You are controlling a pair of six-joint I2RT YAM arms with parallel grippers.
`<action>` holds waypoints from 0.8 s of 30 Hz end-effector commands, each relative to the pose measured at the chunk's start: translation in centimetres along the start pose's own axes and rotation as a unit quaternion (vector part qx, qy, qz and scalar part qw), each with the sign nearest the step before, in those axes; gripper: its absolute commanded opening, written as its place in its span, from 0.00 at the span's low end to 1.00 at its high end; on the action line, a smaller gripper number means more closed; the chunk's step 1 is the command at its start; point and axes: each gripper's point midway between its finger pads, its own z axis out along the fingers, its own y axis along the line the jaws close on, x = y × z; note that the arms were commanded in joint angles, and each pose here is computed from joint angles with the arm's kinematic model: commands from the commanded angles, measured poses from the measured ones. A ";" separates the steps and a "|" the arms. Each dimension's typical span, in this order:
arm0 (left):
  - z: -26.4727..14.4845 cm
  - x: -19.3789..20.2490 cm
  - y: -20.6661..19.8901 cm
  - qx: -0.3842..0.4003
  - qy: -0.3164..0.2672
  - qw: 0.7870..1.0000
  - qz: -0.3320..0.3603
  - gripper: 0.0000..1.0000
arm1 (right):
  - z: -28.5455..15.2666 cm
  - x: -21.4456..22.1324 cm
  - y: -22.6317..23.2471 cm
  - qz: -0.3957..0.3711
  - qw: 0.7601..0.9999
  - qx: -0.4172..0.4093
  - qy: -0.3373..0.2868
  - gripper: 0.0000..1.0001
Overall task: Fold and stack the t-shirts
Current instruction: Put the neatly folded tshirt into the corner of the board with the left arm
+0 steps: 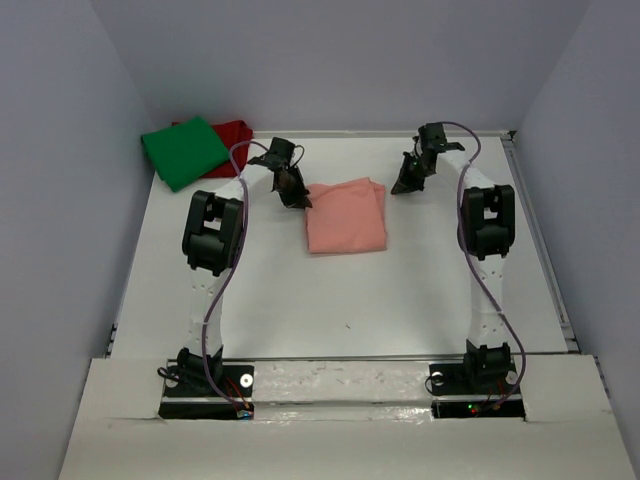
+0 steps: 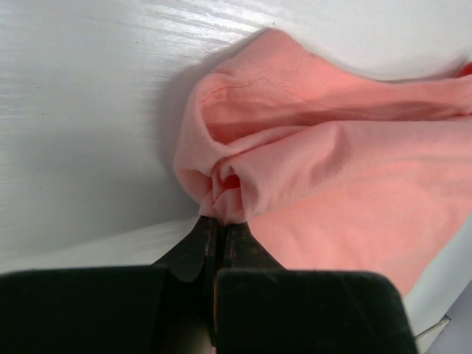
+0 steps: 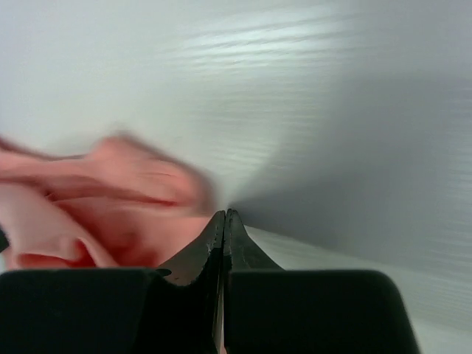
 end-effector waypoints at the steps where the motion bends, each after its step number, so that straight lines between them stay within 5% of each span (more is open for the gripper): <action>1: -0.7 -0.8 0.8 -0.016 -0.003 1.000 0.006 0.00 | -3.1 -3.8 -5.6 0.008 0.996 0.073 -0.045 0.00; 9: -0.7 -1.0 0.6 -0.013 -0.003 1.000 0.006 0.00 | -5.6 -5.3 -4.7 0.025 0.997 0.033 -0.060 0.01; 12: -0.8 -1.2 0.5 -0.014 -0.004 1.000 0.008 0.00 | -6.8 -5.4 -3.1 0.026 0.998 0.002 -0.059 0.12; 15: -0.9 -1.7 0.5 -0.020 -0.007 1.000 0.013 0.00 | -8.2 -4.8 -1.1 0.030 0.997 -0.040 -0.051 0.50; 24: -2.2 -4.2 0.5 -0.052 -0.033 0.997 0.048 0.00 | -13.3 -3.4 2.7 0.004 0.992 -0.113 -0.063 0.55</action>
